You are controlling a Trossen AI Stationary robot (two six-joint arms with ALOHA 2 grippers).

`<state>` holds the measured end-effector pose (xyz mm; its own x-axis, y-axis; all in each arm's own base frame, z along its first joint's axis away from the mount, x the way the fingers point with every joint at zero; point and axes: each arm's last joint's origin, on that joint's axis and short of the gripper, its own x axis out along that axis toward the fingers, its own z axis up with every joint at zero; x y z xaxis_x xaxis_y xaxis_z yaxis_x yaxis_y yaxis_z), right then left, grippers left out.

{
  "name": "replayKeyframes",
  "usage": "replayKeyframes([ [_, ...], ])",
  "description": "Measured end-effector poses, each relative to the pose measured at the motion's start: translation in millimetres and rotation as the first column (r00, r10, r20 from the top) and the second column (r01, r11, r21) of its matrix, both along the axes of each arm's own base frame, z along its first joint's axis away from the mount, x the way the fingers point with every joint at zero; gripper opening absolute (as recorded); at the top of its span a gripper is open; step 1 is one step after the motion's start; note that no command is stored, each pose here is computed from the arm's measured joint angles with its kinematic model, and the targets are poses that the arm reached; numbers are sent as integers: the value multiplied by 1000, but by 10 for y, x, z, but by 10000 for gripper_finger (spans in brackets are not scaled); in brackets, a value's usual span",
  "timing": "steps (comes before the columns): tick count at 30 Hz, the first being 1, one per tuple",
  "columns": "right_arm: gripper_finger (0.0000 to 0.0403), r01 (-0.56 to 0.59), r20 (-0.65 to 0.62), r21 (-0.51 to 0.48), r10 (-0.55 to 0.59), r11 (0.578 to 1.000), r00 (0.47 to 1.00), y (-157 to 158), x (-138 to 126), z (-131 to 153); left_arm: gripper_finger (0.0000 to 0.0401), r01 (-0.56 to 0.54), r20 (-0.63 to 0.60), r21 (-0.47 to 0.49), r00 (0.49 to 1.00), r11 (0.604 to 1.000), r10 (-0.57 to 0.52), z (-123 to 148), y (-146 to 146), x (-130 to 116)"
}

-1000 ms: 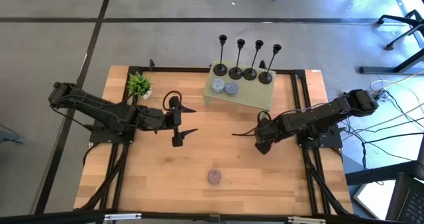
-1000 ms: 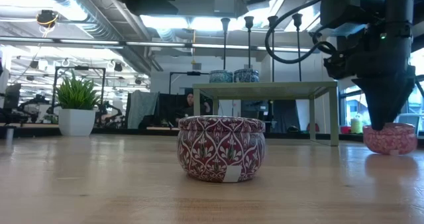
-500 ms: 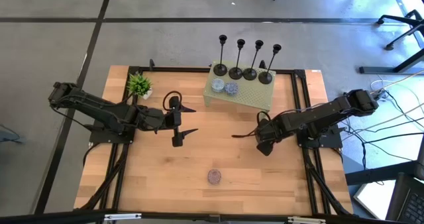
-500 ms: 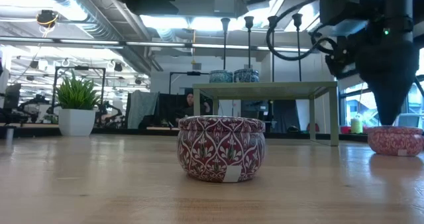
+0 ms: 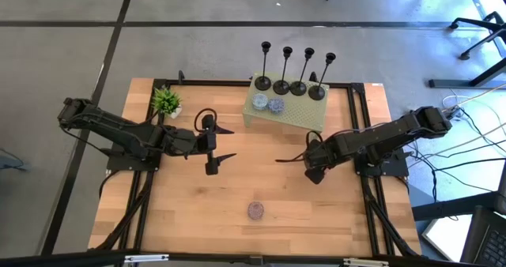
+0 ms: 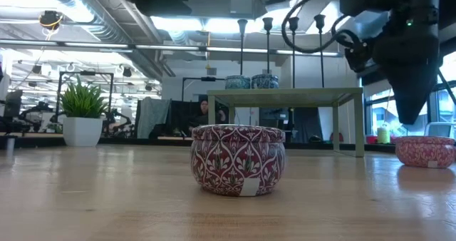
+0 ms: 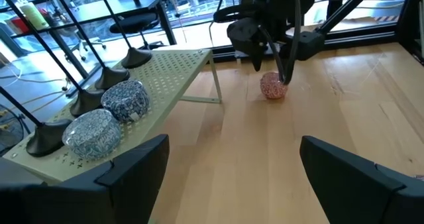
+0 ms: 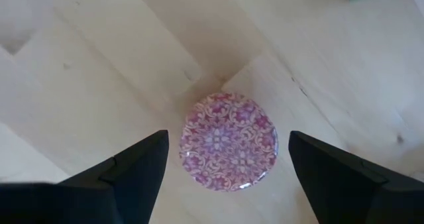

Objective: Pick & Place candle stick holders
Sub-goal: Put the patterned pink scented candle on the shelf aligned with the black candle holder

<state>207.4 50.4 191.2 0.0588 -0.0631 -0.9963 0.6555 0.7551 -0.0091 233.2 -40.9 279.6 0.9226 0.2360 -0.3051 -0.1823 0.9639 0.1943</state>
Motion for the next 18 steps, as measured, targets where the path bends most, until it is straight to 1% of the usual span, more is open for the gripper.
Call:
replayKeyframes([
  [3, 316, 23, -14, -2, -23, 1000, 1000, -5, -28, -41, 338, 5, 0, -3, 1000, 1000, -5, 0, -2, 1],
  [7, 317, 24, -22, -5, -24, 1000, 999, -12, -62, -118, 338, 6, 1, -7, 1000, 1000, -6, 0, -2, 1],
  [13, 317, 40, 19, 9, -40, 999, 999, -9, -49, -187, 338, 5, 1, -11, 1000, 1000, -5, 0, -2, 0],
  [18, 317, 20, 27, 11, -20, 1000, 999, -5, -40, -187, 338, 5, 1, -11, 1000, 1000, -5, -1, -3, 1],
])
